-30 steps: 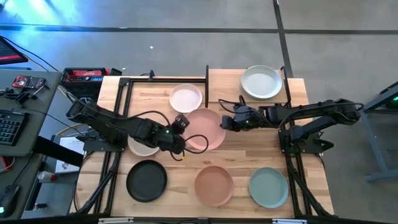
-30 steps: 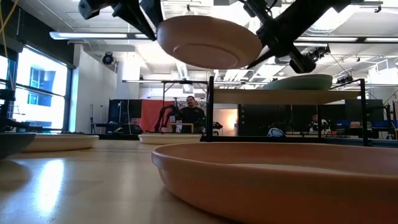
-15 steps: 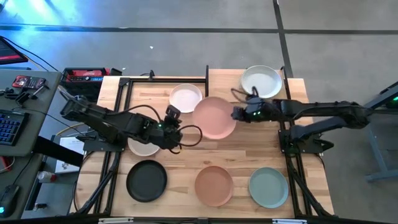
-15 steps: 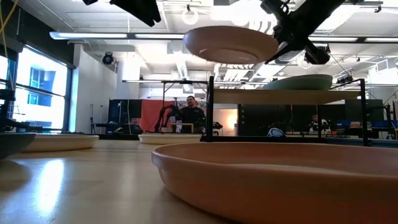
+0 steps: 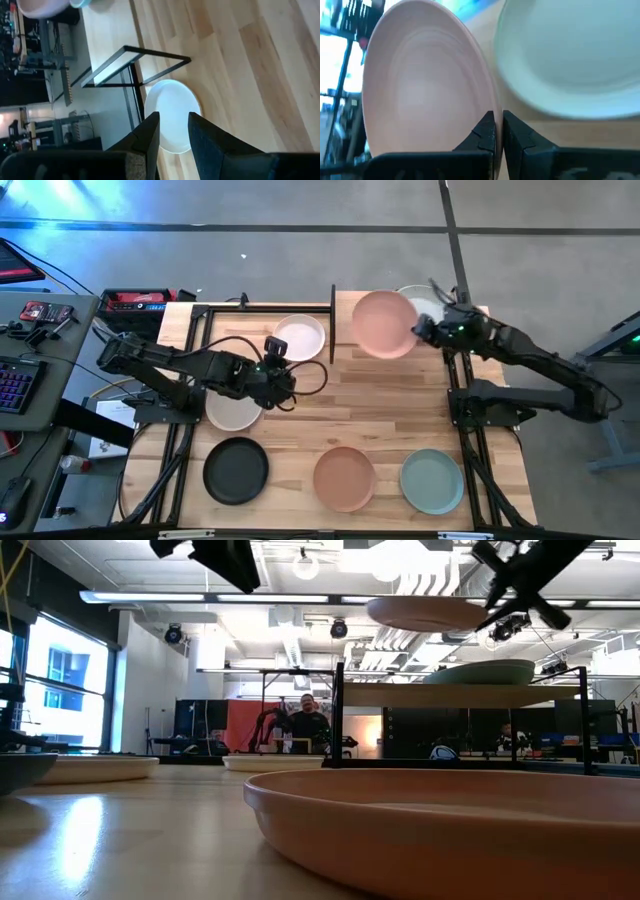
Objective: Place and stack plates onto a shelf
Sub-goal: Stack the light pink plate on top of the light gray plate on the shelf
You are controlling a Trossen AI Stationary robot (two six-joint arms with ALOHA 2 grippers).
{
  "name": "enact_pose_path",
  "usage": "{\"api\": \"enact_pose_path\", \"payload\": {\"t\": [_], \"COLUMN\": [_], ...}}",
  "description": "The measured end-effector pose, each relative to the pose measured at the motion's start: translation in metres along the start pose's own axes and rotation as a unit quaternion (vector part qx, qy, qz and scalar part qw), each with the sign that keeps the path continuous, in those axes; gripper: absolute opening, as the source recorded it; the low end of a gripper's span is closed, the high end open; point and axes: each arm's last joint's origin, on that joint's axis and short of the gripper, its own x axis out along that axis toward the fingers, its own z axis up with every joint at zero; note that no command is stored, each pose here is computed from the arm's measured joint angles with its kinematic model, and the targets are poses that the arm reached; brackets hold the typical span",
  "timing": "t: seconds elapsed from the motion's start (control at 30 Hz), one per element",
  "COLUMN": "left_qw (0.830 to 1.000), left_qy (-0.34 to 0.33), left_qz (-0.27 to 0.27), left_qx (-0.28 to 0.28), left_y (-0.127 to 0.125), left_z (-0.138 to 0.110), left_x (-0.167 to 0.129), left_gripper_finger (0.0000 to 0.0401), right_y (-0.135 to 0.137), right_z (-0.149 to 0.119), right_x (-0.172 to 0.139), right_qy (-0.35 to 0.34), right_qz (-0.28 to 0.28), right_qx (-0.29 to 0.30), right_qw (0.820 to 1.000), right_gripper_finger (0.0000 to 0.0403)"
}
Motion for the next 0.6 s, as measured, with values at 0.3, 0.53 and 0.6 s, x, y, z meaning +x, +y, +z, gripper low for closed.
{"api": "enact_pose_path", "payload": {"t": [0.3, 0.53, 0.6], "left_qw": [1.000, 0.999, 0.999], "left_qy": [0.009, 0.006, 0.006], "left_qz": [-0.014, -0.027, -0.028], "left_qx": [-0.019, -0.024, -0.024], "left_y": [0.009, 0.011, 0.011], "left_z": [-0.005, -0.006, -0.006], "left_x": [0.009, 0.011, 0.011], "left_gripper_finger": [0.0091, 0.0091, 0.0091], "right_y": [-0.025, -0.035, -0.038], "right_z": [0.024, 0.036, 0.038], "right_x": [-0.013, -0.013, -0.013], "right_qy": [-0.073, -0.090, -0.095], "right_qz": [-0.066, -0.096, -0.104], "right_qx": [0.055, 0.079, 0.086], "right_qw": [0.994, 0.988, 0.986], "right_gripper_finger": [0.0000, 0.0000, 0.0000]}}
